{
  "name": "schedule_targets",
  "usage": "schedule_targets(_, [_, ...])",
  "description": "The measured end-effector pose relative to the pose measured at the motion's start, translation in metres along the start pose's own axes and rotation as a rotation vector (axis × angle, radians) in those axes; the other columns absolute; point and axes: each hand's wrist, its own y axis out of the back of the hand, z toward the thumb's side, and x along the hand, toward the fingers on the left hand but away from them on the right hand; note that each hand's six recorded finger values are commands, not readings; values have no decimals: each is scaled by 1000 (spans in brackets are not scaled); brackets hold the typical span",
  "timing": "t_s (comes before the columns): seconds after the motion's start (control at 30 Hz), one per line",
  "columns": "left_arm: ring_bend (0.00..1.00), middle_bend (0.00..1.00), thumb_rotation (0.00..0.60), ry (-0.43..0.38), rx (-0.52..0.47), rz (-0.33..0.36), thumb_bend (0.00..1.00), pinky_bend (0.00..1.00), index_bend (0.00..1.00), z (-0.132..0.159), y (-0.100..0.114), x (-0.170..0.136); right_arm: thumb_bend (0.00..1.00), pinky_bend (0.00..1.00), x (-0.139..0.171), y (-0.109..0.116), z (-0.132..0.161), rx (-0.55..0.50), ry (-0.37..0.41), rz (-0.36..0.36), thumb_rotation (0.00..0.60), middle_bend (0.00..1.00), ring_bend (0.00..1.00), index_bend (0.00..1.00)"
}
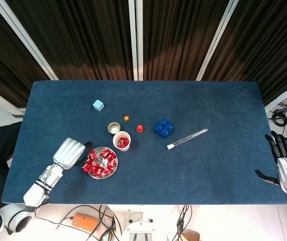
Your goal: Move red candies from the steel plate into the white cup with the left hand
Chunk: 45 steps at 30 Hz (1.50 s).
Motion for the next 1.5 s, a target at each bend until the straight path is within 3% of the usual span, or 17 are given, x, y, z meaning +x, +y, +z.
schedule_targets(0.23, [755, 832, 600, -62, 102, -66, 232, 752, 424, 10, -18, 14, 189, 134, 5, 2, -4, -1, -20, -6, 600, 27, 0, 0])
schedule_targets(0.73, [753, 832, 600, -93, 199, -113, 231, 752, 435, 18, -28, 28, 189, 134, 2, -1, -5, 5, -29, 8, 600, 27, 0, 0])
schedule_targets(1.13, [751, 832, 600, -86, 199, -142, 398, 752, 592, 18, -38, 33, 189, 134, 0, 0, -2, 9, -26, 8, 600, 27, 0, 0])
schedule_targets(1.3, [751, 832, 600, -86, 126, -98, 399, 752, 600, 23, -23, 29, 189, 134, 1, 0, -2, 7, -27, 7, 600, 27, 0, 0])
schedule_targets(1.5, [753, 832, 600, -91, 0, 58, 395, 752, 599, 33, 31, 24, 189, 134, 1, -2, -4, 3, -30, 9, 600, 27, 0, 0])
